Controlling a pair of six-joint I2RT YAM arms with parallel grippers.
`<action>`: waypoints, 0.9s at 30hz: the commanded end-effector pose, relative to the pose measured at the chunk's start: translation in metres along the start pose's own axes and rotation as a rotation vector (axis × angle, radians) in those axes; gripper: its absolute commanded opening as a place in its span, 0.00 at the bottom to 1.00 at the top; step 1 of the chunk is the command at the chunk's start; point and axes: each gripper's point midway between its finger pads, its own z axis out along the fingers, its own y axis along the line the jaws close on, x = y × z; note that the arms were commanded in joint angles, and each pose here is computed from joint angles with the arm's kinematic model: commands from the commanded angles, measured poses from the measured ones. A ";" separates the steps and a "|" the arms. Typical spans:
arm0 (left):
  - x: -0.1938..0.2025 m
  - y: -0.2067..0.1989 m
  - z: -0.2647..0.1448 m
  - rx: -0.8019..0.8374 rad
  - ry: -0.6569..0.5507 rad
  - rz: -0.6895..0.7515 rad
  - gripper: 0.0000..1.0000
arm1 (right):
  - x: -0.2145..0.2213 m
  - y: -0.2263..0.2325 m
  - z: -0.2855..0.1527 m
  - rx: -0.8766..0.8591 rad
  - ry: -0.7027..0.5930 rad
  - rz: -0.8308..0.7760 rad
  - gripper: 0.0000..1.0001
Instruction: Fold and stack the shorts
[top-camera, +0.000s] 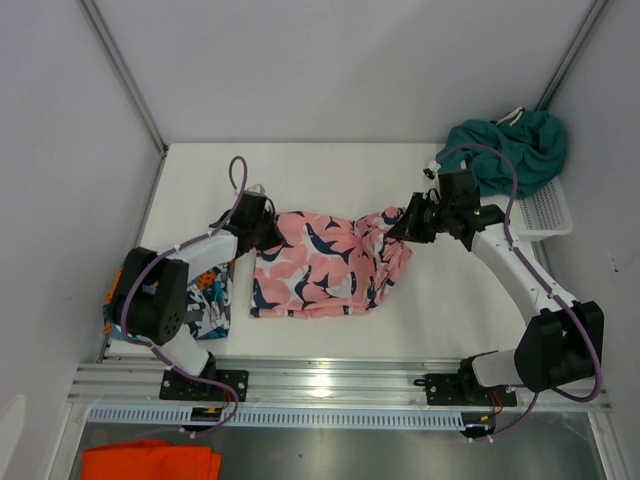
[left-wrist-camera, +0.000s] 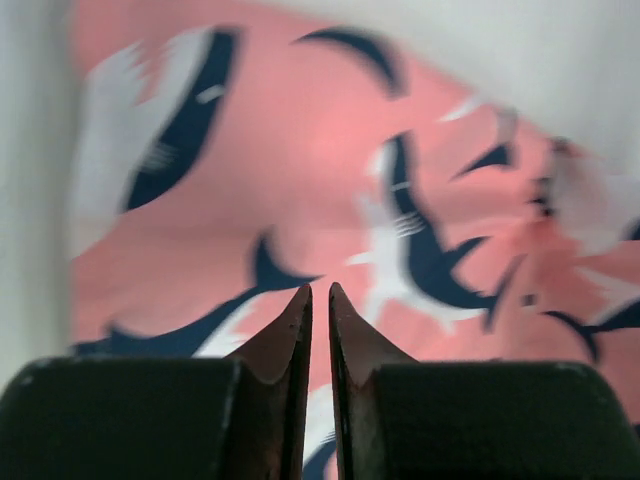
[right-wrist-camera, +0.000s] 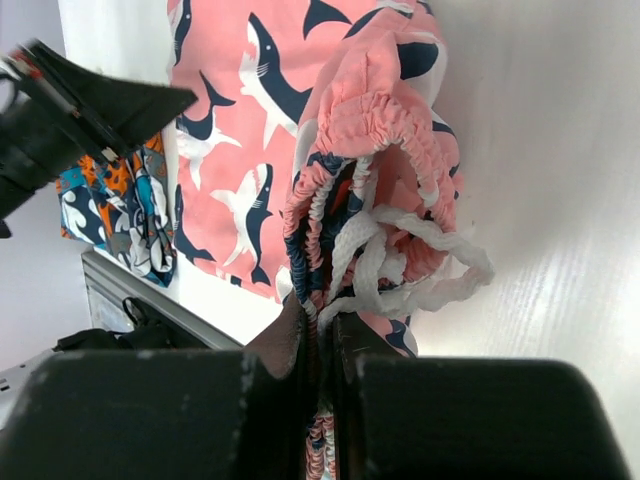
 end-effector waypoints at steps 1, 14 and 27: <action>0.014 0.031 -0.011 -0.022 0.036 -0.008 0.13 | -0.021 0.006 -0.013 -0.021 -0.037 -0.060 0.00; 0.025 0.076 -0.020 -0.138 0.032 -0.009 0.29 | -0.029 -0.007 -0.024 -0.024 -0.033 -0.070 0.00; 0.040 0.081 0.007 -0.133 0.093 -0.018 0.30 | -0.034 0.000 -0.027 -0.030 -0.034 -0.083 0.00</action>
